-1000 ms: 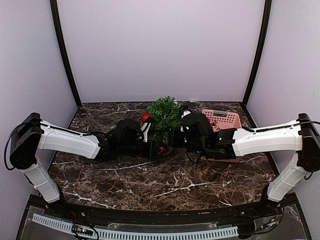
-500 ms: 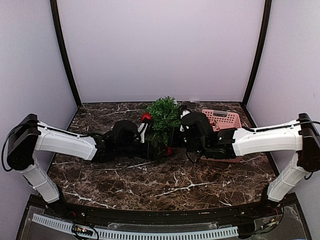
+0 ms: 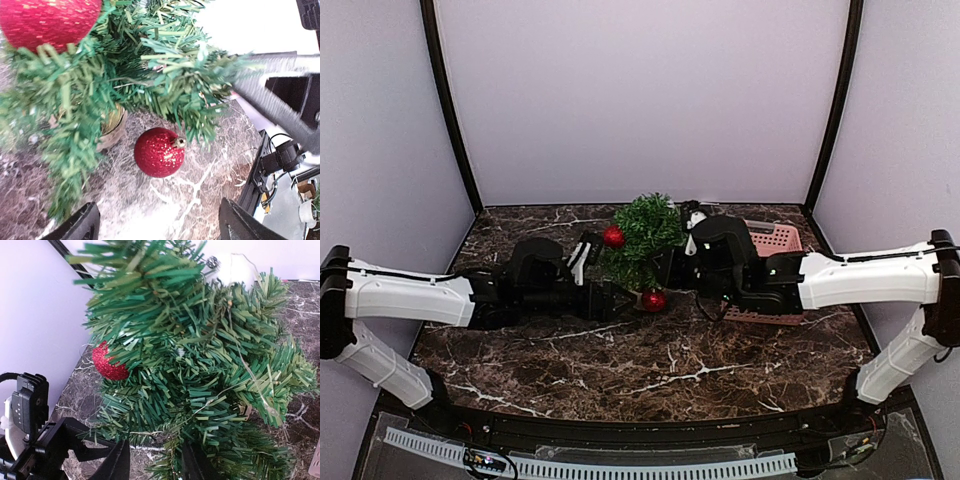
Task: Decorate the small christmas tree
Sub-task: Hang the ornament ball on the branch, then reset both arms
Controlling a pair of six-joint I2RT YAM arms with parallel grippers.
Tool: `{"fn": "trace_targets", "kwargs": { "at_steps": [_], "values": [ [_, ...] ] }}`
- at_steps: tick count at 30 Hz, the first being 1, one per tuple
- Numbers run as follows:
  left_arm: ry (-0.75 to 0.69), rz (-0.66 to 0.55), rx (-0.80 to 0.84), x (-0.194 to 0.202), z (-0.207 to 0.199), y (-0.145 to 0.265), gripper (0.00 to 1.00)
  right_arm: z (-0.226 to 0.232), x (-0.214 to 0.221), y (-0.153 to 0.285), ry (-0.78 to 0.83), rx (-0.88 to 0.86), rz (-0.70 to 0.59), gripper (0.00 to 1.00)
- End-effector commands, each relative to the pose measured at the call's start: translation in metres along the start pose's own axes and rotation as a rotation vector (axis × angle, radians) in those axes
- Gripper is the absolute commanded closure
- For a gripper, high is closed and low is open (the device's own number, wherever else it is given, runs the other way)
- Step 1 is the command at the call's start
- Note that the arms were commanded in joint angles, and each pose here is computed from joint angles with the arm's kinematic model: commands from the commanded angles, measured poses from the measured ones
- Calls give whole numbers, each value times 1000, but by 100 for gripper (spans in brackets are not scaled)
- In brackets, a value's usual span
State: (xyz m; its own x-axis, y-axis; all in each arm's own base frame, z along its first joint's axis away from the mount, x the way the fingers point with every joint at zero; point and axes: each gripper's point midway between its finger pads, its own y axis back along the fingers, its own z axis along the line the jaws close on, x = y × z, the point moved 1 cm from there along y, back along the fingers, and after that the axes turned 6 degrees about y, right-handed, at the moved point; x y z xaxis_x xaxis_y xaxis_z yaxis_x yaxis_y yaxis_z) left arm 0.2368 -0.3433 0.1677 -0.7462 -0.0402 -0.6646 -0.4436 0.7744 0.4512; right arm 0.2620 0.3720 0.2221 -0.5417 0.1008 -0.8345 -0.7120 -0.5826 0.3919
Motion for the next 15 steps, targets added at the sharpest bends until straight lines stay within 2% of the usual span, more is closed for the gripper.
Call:
{"fn": "trace_targets", "kwargs": {
  "at_steps": [1,7,10,15],
  "values": [
    [-16,7,-41,1,8,21,15,14,-25,16,1,-40,-56,59],
    [-18,-26,-92,-21,14,59,12,5,-37,38,83,-8,-61,45],
    [-12,-23,-106,-31,22,75,8,-1,-43,51,142,-5,-71,34],
    [-37,-63,-160,-76,44,88,5,-23,-59,53,168,-18,-77,27]
  ]
}}
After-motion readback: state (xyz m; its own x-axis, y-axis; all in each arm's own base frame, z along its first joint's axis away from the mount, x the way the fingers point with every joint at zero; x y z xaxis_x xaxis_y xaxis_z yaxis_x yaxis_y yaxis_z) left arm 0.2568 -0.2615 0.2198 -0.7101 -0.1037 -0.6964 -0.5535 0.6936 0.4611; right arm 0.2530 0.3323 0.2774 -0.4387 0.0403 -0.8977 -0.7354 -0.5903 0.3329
